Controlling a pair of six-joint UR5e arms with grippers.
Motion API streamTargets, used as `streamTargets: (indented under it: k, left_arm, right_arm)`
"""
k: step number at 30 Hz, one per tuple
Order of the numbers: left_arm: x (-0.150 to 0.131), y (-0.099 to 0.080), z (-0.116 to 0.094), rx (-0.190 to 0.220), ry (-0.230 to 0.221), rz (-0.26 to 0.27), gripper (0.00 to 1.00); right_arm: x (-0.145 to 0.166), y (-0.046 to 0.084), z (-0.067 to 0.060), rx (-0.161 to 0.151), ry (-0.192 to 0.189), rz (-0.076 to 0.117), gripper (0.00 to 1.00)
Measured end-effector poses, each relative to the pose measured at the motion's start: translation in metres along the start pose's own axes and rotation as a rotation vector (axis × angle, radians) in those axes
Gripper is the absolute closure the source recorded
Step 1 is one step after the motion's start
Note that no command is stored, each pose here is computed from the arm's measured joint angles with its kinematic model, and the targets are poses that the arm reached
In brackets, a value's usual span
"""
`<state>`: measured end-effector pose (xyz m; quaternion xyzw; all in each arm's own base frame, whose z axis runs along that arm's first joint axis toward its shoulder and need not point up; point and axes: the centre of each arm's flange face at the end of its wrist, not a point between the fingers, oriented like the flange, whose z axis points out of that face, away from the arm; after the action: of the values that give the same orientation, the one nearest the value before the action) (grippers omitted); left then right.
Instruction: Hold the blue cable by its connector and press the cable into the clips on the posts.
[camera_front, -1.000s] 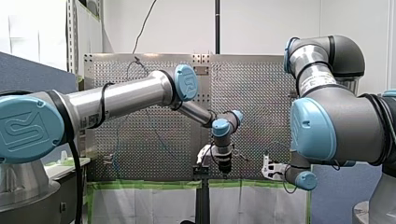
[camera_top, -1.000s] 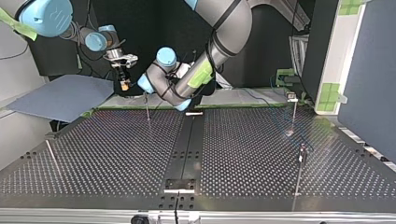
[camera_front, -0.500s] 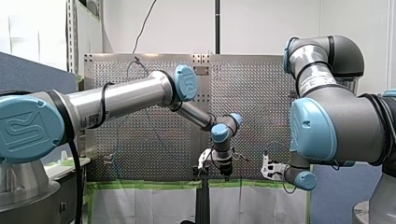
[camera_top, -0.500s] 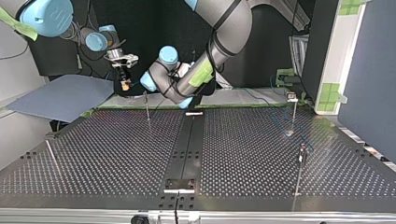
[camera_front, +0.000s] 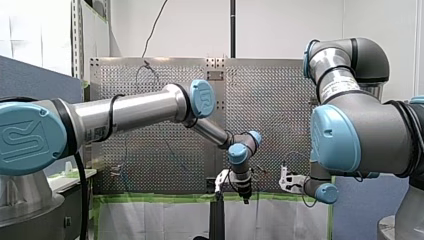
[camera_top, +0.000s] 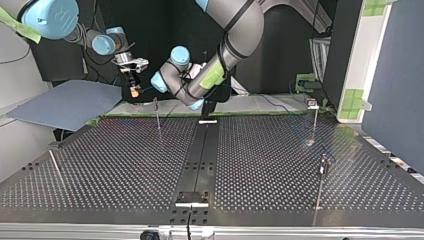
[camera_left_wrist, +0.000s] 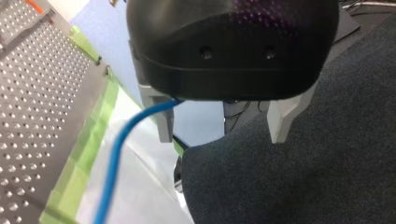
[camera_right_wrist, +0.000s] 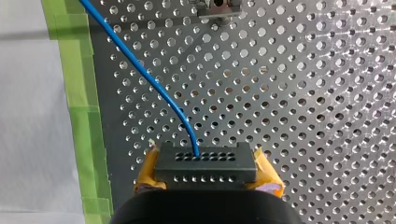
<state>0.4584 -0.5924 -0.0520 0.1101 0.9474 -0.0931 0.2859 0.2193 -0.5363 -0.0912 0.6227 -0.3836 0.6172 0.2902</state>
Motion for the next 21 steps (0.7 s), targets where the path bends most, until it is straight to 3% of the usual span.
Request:
streamTargets:
  k: [15, 21]
  left_arm:
    - [0.021, 0.017, 0.054, -0.017, -0.003, -0.008, 0.00]
    - [0.026, 0.022, 0.059, -0.024, 0.006, 0.007, 0.00]
  right_arm:
    - [0.000, -0.003, 0.001, 0.005, 0.001, -0.001, 1.00]
    - [0.000, -0.002, 0.001, 0.005, 0.001, -0.001, 1.00]
